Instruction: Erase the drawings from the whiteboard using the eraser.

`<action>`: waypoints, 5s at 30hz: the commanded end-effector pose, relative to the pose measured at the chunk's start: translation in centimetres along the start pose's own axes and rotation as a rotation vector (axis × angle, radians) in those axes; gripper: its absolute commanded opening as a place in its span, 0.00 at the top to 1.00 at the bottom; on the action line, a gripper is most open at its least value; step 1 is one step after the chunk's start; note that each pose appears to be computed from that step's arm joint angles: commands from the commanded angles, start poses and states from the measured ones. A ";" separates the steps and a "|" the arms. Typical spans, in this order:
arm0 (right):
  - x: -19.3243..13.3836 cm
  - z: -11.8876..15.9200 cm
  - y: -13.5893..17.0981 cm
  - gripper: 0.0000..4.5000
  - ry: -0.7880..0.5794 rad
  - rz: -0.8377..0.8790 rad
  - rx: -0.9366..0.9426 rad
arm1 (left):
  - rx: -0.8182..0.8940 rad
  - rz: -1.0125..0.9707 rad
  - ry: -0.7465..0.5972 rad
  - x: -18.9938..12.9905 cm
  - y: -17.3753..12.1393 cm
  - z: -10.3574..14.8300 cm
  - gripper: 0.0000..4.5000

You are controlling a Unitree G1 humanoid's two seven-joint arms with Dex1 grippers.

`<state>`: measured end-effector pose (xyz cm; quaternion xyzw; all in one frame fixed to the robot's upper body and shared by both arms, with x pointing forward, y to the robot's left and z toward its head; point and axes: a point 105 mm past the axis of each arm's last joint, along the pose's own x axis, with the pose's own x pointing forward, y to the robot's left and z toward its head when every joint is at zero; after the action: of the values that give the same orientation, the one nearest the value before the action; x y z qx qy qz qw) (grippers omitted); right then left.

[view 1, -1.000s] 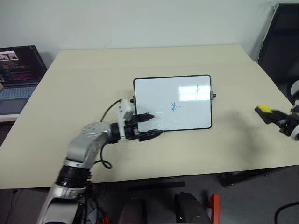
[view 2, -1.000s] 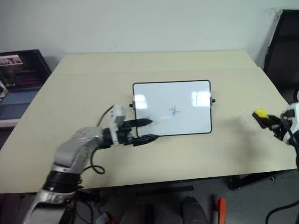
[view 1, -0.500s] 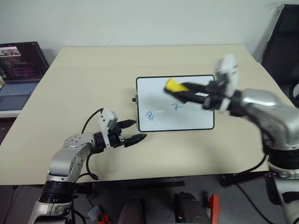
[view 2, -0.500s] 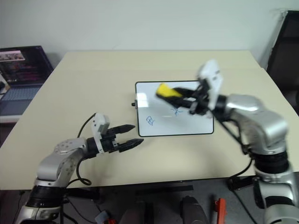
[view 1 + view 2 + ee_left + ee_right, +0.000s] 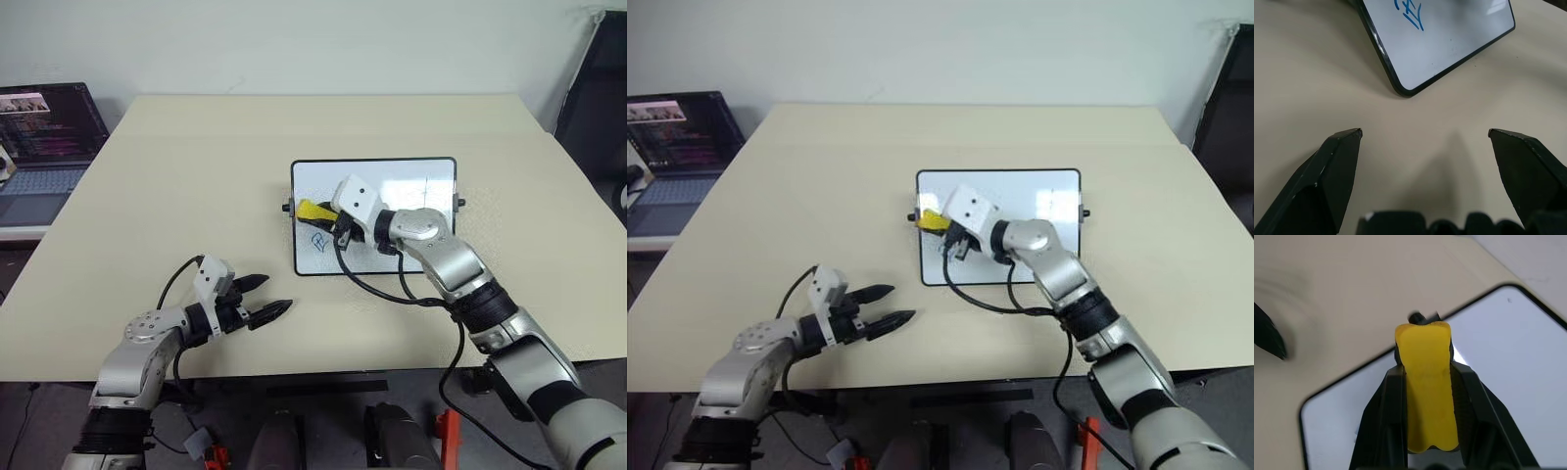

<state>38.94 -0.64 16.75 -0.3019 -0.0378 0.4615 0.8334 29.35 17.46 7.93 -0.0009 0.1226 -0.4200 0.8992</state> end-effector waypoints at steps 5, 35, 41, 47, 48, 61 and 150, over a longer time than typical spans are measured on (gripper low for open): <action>0.7 -3.6 2.1 0.81 0.100 0.089 -0.070 | 0.044 0.005 -0.051 -0.1 -0.6 1.4 0.00; -2.1 -5.6 -3.7 0.81 0.182 -0.058 -0.069 | 0.117 -0.062 -0.083 1.2 -0.9 4.0 0.00; -5.1 4.6 -4.0 0.82 -0.262 0.048 0.097 | 0.122 -0.103 -0.126 1.2 -1.5 5.5 0.00; -10.1 0.4 -9.4 0.82 -0.044 -0.219 0.010 | 0.120 -0.138 -0.143 2.0 -2.1 6.1 0.00; -10.3 -1.3 -9.6 0.82 0.014 -0.237 0.012 | 0.117 -0.150 -0.144 2.3 -2.3 6.1 0.00; -6.4 -7.0 -3.7 0.82 0.124 -0.118 0.115 | 0.111 -0.208 -0.145 3.5 -3.1 6.0 0.00; -6.4 -10.2 -2.0 0.85 0.206 -0.285 0.130 | 0.164 -0.257 -0.173 5.3 -2.3 7.8 0.00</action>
<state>41.03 -12.12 14.66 -0.2916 -0.0374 0.2686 0.9173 32.41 11.37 13.31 0.0059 0.0330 -0.5322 0.8459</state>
